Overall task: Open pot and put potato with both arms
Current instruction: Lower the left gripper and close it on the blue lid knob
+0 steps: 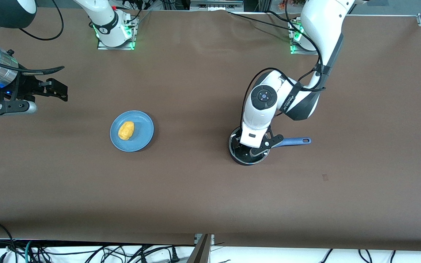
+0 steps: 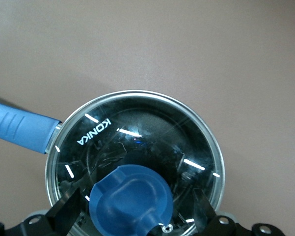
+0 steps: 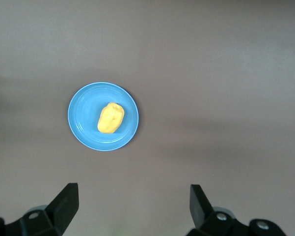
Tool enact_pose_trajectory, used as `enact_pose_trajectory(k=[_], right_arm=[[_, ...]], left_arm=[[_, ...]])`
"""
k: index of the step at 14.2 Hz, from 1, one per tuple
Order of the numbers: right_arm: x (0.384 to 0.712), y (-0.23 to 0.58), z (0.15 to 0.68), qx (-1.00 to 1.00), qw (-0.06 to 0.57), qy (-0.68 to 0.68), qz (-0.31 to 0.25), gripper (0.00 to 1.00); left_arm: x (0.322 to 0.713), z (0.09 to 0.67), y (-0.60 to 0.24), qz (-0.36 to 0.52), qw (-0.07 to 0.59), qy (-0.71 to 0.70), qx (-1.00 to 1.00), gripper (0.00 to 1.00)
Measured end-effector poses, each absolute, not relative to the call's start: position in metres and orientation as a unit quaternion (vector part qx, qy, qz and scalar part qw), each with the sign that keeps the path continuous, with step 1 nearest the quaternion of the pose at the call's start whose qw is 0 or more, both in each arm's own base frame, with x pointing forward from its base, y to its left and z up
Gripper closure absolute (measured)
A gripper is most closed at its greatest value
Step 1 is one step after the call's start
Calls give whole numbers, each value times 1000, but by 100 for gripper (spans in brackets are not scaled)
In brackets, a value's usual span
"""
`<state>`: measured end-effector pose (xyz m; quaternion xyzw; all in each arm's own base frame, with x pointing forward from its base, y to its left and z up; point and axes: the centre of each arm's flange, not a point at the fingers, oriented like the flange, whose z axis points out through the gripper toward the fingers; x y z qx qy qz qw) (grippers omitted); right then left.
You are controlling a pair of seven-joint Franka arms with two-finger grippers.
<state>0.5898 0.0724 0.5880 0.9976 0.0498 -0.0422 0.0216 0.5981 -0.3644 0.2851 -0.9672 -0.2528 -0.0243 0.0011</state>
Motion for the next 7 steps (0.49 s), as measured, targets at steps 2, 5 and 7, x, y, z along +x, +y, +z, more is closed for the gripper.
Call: enact_pose_trajectory(k=[2, 5, 7], right_arm=[[590, 72, 588, 998, 22, 50, -42, 0], [590, 72, 588, 998, 22, 50, -42, 0], [590, 72, 588, 998, 22, 50, -42, 0]], left_arm=[[597, 280, -364, -21, 4, -253, -967, 0], [595, 277, -363, -19, 6, -252, -967, 0], [595, 277, -363, -19, 6, -252, -967, 0]])
